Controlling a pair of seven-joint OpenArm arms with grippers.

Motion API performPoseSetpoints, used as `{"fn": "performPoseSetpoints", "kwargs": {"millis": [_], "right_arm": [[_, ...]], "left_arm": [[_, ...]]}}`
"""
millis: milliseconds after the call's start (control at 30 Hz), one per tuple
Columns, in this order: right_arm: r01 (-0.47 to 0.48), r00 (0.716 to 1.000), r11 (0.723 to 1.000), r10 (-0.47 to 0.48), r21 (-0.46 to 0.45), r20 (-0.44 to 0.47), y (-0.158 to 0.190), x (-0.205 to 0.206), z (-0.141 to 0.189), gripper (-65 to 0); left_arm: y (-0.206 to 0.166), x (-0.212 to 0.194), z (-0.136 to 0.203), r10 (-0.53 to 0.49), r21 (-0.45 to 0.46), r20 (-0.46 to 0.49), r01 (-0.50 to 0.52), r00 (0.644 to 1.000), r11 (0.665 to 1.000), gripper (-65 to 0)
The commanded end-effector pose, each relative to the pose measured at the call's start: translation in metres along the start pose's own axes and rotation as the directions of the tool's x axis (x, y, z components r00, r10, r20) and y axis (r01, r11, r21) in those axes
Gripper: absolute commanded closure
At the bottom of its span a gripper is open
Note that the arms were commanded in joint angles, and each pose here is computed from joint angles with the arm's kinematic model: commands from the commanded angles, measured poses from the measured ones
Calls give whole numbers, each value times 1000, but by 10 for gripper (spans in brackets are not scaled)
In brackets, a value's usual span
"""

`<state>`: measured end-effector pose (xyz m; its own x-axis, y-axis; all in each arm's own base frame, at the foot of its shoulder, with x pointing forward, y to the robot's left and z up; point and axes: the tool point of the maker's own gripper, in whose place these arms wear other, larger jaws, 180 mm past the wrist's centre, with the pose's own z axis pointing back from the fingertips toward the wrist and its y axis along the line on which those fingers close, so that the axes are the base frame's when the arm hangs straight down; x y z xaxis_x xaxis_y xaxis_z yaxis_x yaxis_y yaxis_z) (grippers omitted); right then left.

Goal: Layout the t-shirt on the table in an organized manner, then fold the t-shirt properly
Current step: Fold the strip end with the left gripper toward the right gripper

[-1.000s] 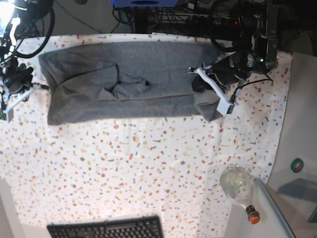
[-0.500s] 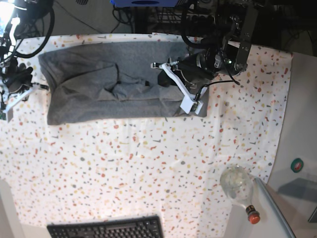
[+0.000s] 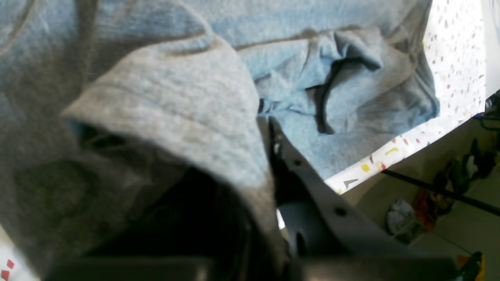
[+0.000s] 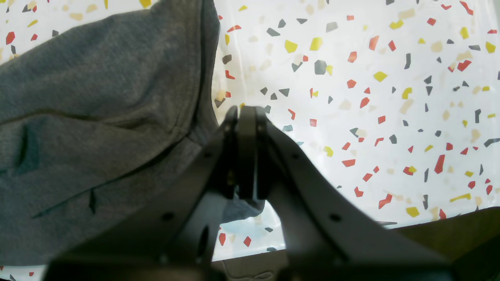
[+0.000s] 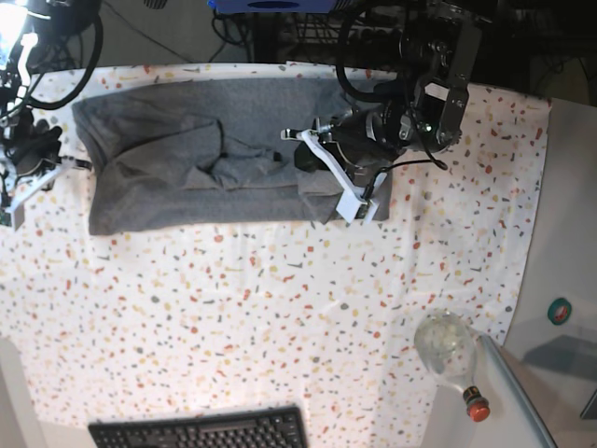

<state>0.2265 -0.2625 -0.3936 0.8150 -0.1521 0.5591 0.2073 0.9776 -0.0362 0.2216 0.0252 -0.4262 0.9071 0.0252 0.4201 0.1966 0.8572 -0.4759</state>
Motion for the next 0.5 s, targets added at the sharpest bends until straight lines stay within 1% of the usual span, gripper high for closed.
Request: {"fn": "performPoseSetpoints", "kwargs": {"millis": [0,467], "right_arm": [[-7,999,1000,7,-6,40,-3,12,4,0],[-9,999,1000,9,-3,42,-2,13,4,0]], "left_arm": [[-6,11,3,-5,-21,36,6,999,1000,0],[-6,12,3,-5,-22,35,6,999,1000,0]]}}
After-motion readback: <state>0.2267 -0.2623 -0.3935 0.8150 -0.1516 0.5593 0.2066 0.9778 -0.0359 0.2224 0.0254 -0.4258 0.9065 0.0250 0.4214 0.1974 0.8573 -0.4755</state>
